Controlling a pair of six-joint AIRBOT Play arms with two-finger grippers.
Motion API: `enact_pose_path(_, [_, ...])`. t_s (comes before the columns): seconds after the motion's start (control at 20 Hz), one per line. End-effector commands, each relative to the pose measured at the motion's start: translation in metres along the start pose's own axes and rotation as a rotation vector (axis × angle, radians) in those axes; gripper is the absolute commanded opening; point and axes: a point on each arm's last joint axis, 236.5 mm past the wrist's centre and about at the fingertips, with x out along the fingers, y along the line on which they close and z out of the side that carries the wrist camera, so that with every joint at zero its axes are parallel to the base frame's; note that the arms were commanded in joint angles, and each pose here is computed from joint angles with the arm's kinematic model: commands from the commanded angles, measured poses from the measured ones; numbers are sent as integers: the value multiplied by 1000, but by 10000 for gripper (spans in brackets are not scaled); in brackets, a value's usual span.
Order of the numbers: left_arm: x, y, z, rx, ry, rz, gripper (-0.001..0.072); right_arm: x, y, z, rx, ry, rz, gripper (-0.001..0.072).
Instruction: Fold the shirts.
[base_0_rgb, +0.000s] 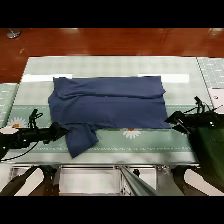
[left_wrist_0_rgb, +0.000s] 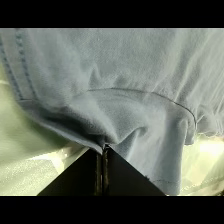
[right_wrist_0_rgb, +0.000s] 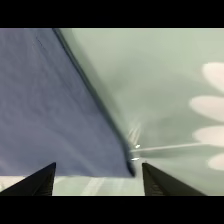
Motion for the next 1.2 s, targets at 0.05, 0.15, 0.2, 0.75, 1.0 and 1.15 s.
enact_pose_path(0.05, [0,-4,-1,2,4,-15,26,21,17,6,30,7,55,624])
enact_pose_path(0.15, [-1,-5,-3,3,12,-19,27,19,31,15,33,-31,117,556])
enact_pose_path(0.2, [-1,-5,-3,3,14,-20,26,19,35,16,6,-37,131,209])
enact_pose_path(0.75, [-64,-77,113,163,-212,-50,26,-51,95,92,-187,-201,178,23])
enact_pose_path(1.0, [-54,-129,185,241,-240,-63,26,-61,132,153,-220,-252,248,23])
enact_pose_path(1.15, [-37,-144,227,211,-233,-74,26,-44,151,176,-253,-235,252,23])
